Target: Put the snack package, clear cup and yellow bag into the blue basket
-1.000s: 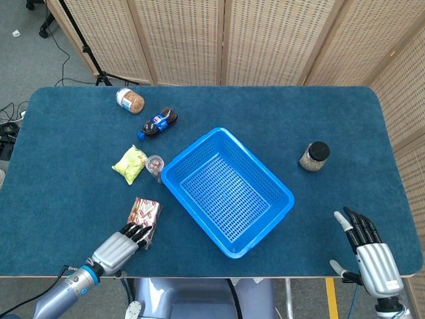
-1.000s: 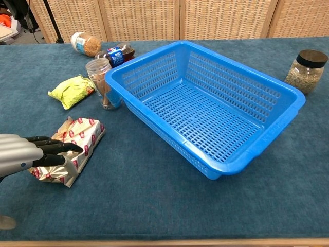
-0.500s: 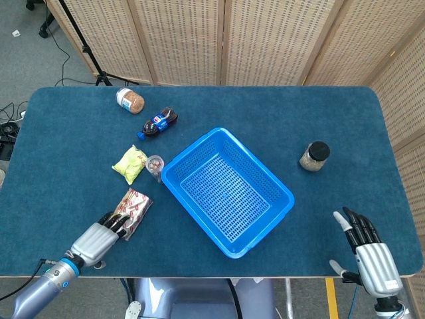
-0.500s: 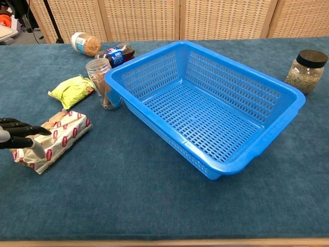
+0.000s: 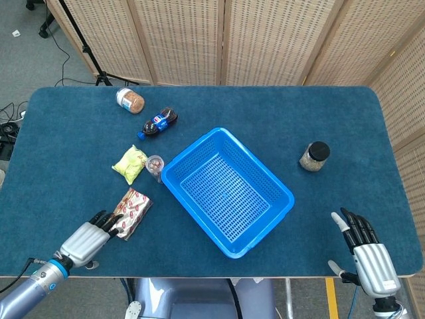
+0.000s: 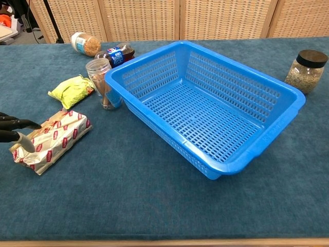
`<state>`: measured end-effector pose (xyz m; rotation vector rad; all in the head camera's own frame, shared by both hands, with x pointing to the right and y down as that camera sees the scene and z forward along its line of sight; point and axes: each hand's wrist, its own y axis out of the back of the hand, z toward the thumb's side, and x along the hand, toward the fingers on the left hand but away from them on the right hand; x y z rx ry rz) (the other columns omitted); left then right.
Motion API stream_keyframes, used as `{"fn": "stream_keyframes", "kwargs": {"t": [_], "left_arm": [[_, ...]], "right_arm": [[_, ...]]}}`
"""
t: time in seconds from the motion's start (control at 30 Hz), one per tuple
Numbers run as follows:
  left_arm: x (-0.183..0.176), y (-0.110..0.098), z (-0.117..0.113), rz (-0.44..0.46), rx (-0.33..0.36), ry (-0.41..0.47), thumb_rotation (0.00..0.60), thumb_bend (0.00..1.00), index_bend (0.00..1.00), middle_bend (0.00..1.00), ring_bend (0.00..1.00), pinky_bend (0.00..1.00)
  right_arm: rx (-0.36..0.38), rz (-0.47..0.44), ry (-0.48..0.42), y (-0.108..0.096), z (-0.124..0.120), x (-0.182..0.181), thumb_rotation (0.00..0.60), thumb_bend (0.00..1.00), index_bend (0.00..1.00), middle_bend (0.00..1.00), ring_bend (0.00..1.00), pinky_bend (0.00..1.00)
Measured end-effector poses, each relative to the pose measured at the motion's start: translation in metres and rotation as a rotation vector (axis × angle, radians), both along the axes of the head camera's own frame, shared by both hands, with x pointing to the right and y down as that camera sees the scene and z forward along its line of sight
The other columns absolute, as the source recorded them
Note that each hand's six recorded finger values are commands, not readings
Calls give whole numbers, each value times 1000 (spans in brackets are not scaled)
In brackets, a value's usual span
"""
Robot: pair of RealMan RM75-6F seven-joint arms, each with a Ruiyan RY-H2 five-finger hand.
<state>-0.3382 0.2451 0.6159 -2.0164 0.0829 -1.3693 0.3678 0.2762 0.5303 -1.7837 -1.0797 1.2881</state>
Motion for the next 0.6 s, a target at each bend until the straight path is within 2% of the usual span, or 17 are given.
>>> {"fn": "stream_keyframes", "kwargs": {"t": [0.17, 0.6], "left_arm": [[13, 6, 0, 41, -15, 33, 600, 77, 220, 0, 1, 25], [11, 3, 17, 137, -10, -65, 600, 79, 220, 0, 1, 25]], "right_arm": [[3, 5, -2, -1, -1, 2, 600, 208, 0, 0, 0, 65], [5, 3, 0, -1, -1, 1, 600, 206, 0, 0, 0, 65]]}}
